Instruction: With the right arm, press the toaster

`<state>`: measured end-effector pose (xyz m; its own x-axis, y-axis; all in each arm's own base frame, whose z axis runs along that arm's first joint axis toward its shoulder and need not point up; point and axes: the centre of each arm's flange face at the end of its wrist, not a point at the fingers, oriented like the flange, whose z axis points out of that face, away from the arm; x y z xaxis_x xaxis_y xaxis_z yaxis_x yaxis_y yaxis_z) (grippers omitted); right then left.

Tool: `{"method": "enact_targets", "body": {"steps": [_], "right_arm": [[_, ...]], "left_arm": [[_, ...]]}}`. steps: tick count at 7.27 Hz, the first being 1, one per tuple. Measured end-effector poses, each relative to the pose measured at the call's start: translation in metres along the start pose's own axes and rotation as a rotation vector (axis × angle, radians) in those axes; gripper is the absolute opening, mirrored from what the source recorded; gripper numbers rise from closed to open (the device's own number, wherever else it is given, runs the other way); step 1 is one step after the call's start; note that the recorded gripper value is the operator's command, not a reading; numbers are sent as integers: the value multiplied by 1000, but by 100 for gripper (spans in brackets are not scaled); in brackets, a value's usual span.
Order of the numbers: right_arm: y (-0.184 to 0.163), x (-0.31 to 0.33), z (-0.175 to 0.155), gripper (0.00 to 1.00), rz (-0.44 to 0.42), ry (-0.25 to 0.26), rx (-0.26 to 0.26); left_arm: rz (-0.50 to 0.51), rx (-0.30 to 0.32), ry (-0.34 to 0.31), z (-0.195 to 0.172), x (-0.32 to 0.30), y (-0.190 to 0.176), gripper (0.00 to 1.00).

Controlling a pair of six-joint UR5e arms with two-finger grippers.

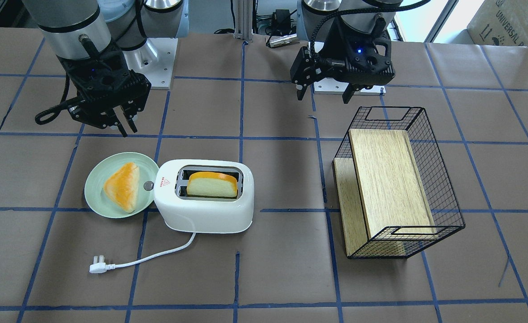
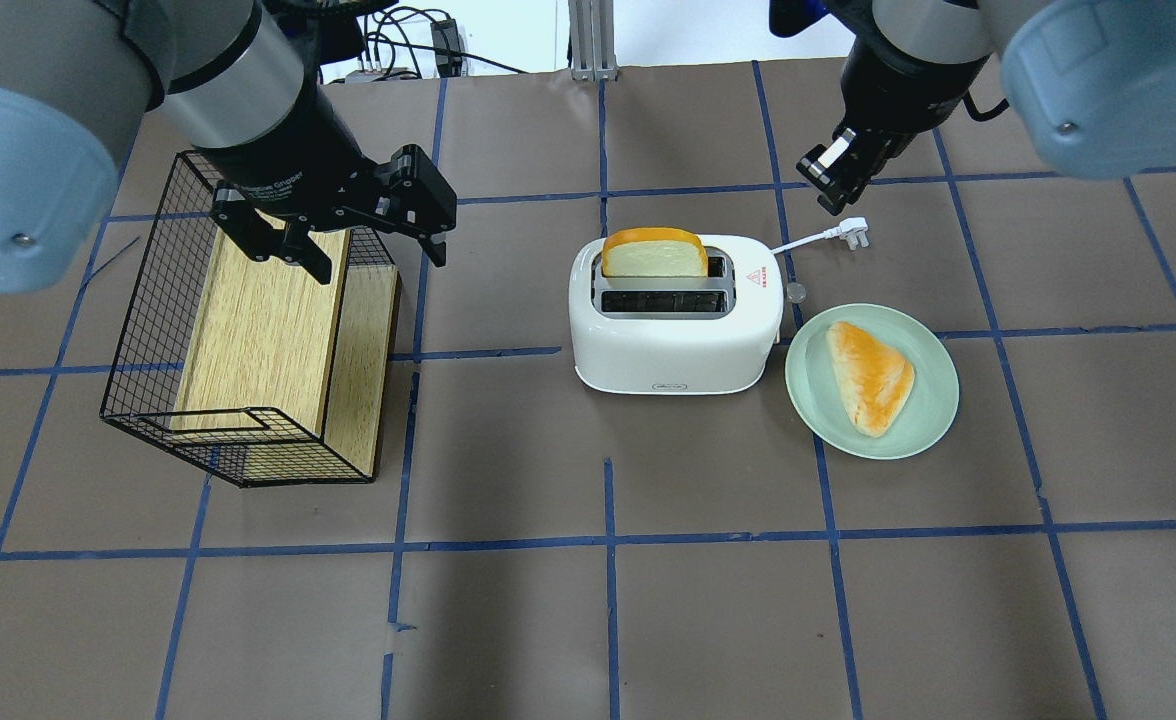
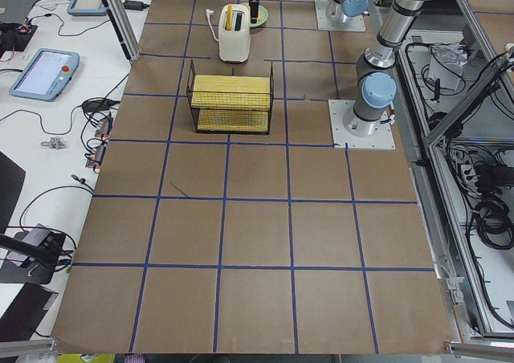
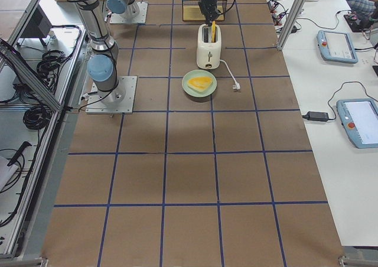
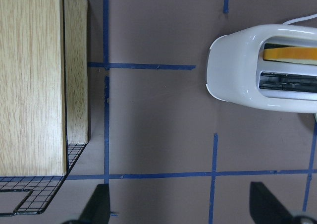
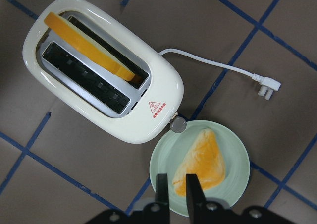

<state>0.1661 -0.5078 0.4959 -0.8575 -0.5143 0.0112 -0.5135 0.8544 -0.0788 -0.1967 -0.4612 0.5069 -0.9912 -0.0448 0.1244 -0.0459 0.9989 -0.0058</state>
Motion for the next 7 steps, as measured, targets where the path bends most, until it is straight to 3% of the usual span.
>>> {"method": "enact_targets", "body": {"steps": [1, 2, 4, 7], "right_arm": [[4, 0, -2, 45, 131, -7, -10], [5, -1, -2, 66, 225, -11, -20], [7, -1, -2, 100, 362, -2, -33], [10, -3, -1, 100, 439, 0, -57]], "left_arm": [[0, 0, 0, 0, 0, 0, 100], [0, 0, 0, 0, 0, 0, 100], [0, 0, 0, 0, 0, 0, 100], [0, 0, 0, 0, 0, 0, 100]]}}
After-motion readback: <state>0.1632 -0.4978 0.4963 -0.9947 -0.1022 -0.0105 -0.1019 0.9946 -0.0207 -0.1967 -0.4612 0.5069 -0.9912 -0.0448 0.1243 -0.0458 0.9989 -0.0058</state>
